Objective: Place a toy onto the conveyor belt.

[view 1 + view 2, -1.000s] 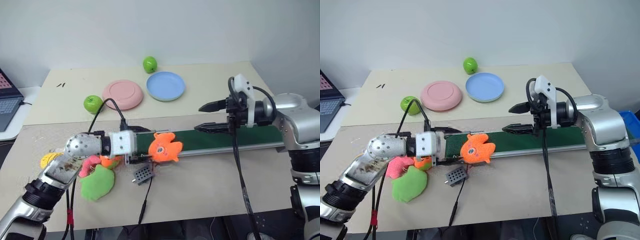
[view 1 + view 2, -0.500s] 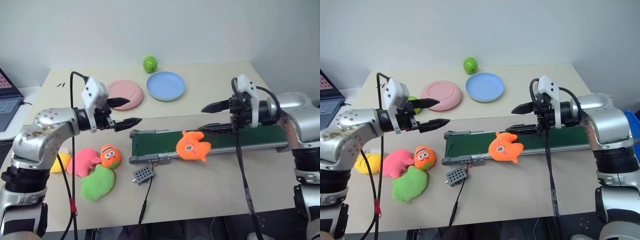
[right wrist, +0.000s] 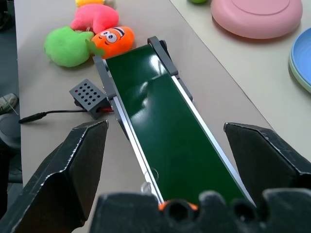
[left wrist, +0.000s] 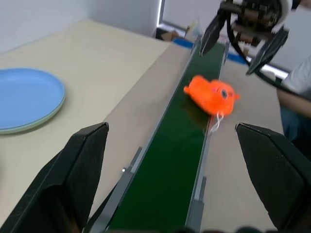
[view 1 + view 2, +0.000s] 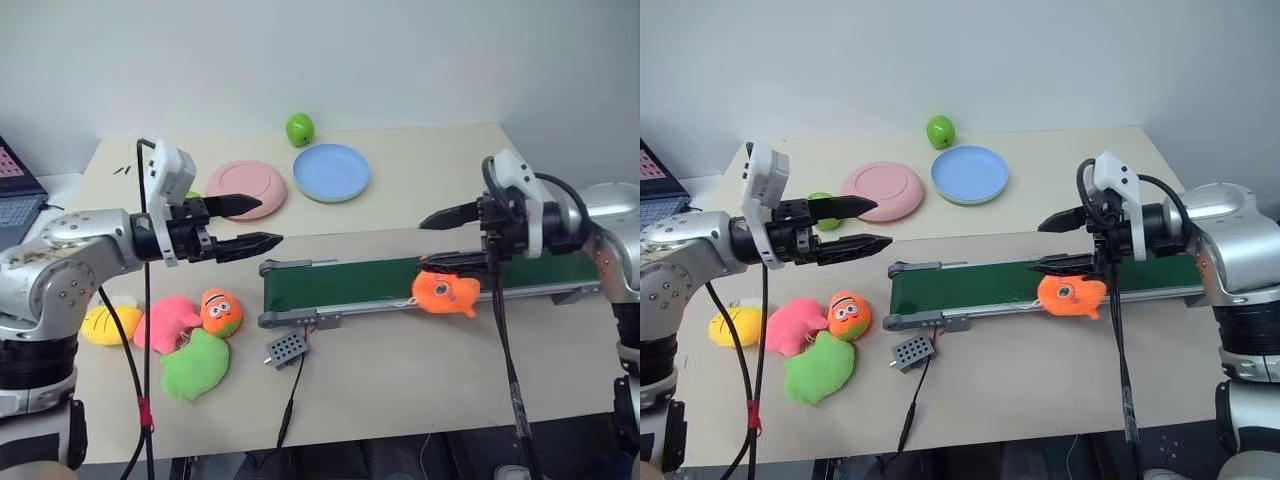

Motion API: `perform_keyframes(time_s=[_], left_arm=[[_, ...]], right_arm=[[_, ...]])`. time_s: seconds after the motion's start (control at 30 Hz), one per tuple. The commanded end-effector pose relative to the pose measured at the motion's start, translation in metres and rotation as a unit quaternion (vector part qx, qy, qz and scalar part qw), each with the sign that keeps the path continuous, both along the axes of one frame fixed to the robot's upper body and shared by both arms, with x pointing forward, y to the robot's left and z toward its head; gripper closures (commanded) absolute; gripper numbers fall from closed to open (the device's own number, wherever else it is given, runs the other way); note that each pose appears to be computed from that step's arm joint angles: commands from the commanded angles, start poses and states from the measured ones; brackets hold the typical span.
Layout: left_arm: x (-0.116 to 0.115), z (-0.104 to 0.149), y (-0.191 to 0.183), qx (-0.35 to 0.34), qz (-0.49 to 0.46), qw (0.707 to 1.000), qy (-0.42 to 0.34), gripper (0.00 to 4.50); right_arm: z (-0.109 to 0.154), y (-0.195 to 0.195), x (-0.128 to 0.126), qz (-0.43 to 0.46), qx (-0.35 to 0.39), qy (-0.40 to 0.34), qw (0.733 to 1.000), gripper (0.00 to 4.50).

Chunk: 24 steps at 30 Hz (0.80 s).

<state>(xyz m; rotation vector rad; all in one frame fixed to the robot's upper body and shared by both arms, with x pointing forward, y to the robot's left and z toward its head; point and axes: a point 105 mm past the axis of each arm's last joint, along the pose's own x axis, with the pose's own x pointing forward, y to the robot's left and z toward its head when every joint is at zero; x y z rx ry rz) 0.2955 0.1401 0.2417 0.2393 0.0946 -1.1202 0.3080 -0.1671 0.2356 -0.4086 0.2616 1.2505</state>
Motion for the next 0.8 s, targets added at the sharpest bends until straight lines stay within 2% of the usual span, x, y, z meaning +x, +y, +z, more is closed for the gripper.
perform_keyframes(time_s=[0.03,0.47,0.8], left_arm=[[-0.002,0.016,-0.012,0.016,-0.027,0.998,-0.051,0.03],[0.003,0.047,-0.028,-0.061,-0.042,0.996,-0.058,0.03],[0.006,0.055,-0.028,-0.075,-0.031,0.995,-0.064,0.03]], right_arm=[[0.022,-0.001,-0.005,0.004,0.011,-0.037,0.999,0.0],[0.046,0.003,-0.003,-0.003,0.088,-0.052,0.995,0.0],[0.044,0.004,-0.001,0.0,0.09,-0.05,0.995,0.0]])
